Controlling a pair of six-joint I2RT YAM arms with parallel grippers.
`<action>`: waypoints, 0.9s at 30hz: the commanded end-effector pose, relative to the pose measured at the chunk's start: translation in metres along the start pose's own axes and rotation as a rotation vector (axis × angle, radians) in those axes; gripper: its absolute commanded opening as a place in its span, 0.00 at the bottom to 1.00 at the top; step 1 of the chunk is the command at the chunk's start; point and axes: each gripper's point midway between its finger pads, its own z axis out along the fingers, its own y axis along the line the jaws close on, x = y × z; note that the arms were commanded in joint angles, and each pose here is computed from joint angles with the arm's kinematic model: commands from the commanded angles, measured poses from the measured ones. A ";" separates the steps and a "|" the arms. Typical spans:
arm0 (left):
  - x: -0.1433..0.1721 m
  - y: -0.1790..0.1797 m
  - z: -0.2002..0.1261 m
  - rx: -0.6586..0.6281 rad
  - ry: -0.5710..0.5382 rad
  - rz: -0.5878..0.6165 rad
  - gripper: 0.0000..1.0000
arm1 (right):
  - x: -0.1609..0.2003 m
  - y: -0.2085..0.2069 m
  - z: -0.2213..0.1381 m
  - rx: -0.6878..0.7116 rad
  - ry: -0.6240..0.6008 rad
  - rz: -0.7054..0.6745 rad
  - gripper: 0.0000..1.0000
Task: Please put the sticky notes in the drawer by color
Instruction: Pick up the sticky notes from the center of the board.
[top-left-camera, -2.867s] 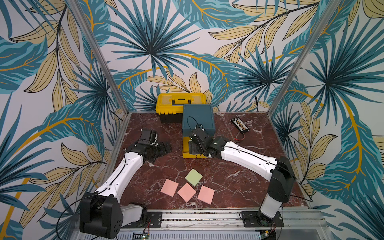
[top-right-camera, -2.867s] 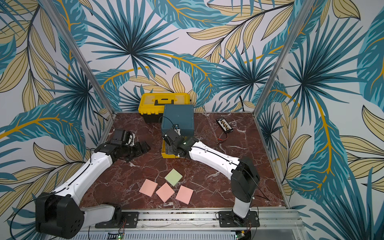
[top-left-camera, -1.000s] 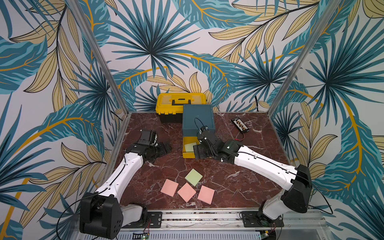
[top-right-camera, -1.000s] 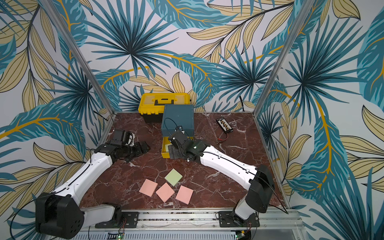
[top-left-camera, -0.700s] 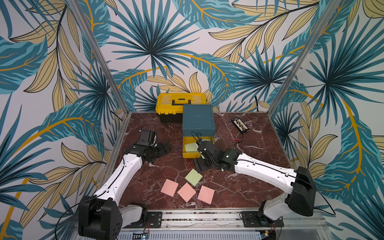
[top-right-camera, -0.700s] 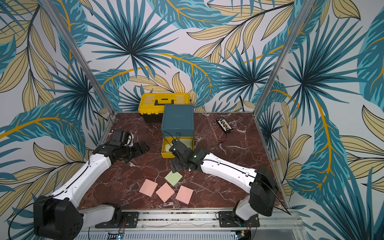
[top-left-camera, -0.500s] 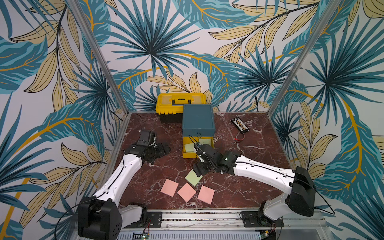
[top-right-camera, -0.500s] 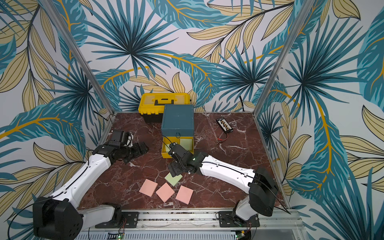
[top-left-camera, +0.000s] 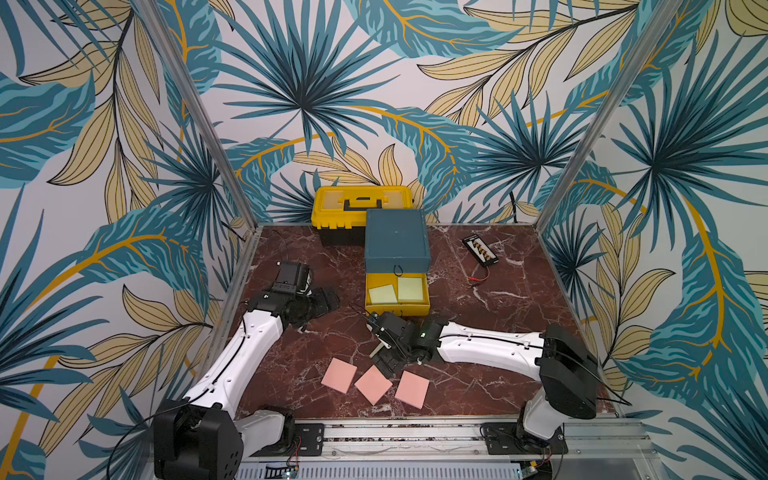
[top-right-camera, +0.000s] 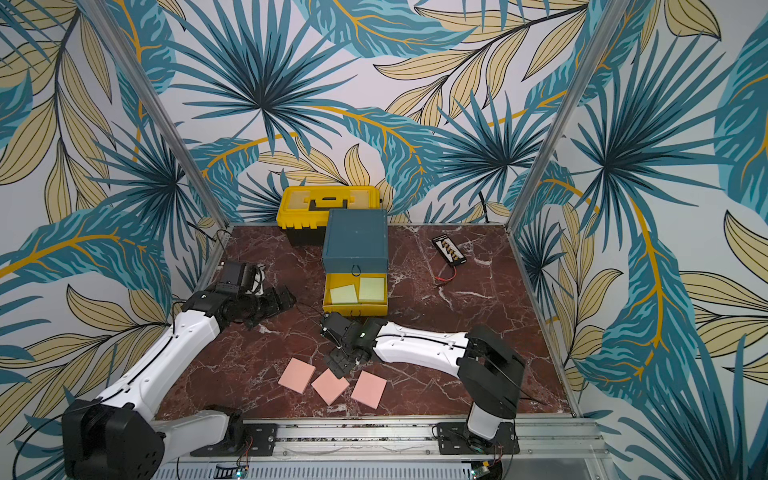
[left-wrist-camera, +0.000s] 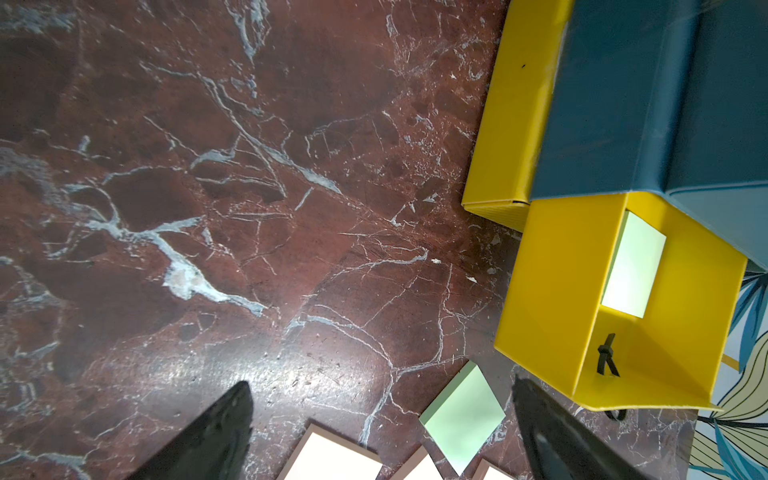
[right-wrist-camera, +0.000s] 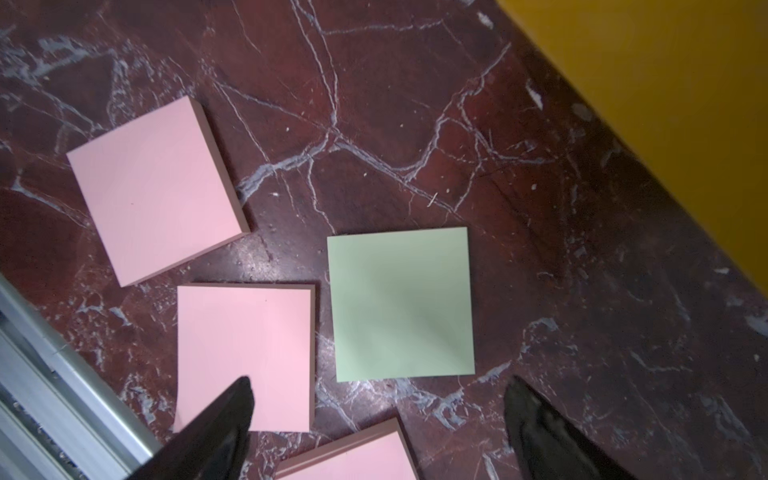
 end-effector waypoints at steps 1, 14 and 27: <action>-0.002 0.003 -0.005 -0.009 -0.016 -0.004 0.99 | 0.012 -0.005 0.012 0.038 0.027 -0.041 0.95; 0.000 0.006 -0.007 -0.019 -0.020 -0.015 0.99 | 0.020 -0.012 0.046 0.103 0.073 -0.088 0.95; -0.001 0.005 -0.007 -0.018 -0.022 -0.017 0.99 | 0.025 -0.023 0.062 0.095 0.101 -0.050 0.95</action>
